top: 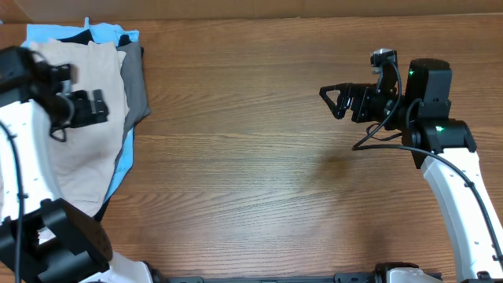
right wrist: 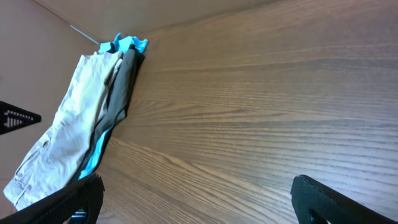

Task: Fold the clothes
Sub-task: 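Reach the left gripper to the beige shorts on top of the stack, then grasp the beige shorts' edge with the left gripper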

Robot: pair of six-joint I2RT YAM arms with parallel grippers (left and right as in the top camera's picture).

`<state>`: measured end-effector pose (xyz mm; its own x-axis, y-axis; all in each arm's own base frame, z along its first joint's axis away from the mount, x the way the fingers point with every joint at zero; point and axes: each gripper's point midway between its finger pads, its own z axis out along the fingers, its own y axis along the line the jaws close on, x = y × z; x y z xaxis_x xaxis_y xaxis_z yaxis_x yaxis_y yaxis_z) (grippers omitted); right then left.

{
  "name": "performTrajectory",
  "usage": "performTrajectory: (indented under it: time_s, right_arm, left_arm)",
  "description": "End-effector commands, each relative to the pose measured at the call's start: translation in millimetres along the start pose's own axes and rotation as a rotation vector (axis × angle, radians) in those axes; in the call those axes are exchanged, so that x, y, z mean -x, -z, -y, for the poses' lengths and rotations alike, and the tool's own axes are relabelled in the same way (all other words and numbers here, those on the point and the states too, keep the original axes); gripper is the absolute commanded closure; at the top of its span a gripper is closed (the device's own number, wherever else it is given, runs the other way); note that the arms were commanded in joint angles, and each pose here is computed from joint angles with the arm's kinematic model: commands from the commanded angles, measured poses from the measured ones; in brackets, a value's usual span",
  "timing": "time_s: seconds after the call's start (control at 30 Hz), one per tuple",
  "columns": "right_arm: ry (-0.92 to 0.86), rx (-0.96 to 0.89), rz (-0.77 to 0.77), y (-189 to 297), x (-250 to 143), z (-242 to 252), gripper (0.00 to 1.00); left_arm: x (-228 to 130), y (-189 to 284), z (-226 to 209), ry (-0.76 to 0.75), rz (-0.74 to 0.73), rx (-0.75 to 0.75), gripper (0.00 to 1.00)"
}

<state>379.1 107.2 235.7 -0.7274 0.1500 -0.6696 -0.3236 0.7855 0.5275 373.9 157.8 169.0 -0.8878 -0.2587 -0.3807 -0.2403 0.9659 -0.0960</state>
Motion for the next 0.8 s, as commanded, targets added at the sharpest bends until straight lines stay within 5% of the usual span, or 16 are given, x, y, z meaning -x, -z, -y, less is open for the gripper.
performTrajectory:
  time_s: [0.0,0.13,0.27,0.47,0.63,0.77]
  right_arm:
    - [0.022,0.003,0.026,6.3,10.2,-8.1,0.0]
    - [0.02,0.002,0.023,6.2,9.5,-7.9,0.0]
    - [0.021,-0.002,0.025,6.1,9.9,-7.2,0.0]
    - [0.015,-0.003,0.017,6.1,7.7,-6.7,0.0]
    - [0.003,-0.015,0.002,6.1,3.6,-4.4,0.0]
    - [-0.006,-0.046,-0.005,6.3,1.3,1.2,0.0]
  left_arm:
    - [12.2,14.2,-33.6,0.117,0.086,-0.022,0.01]
    - [15.2,20.8,-51.5,0.133,0.137,-0.063,0.06]
    - [10.5,12.8,-20.8,0.039,0.089,-0.122,0.11]
    - [3.0,-22.9,28.0,-0.112,-0.043,-0.047,0.14]
    - [-23.9,-59.3,18.4,-0.092,-0.22,0.117,0.27]
    - [-33.4,-79.0,17.9,-0.086,-0.277,0.103,0.35]
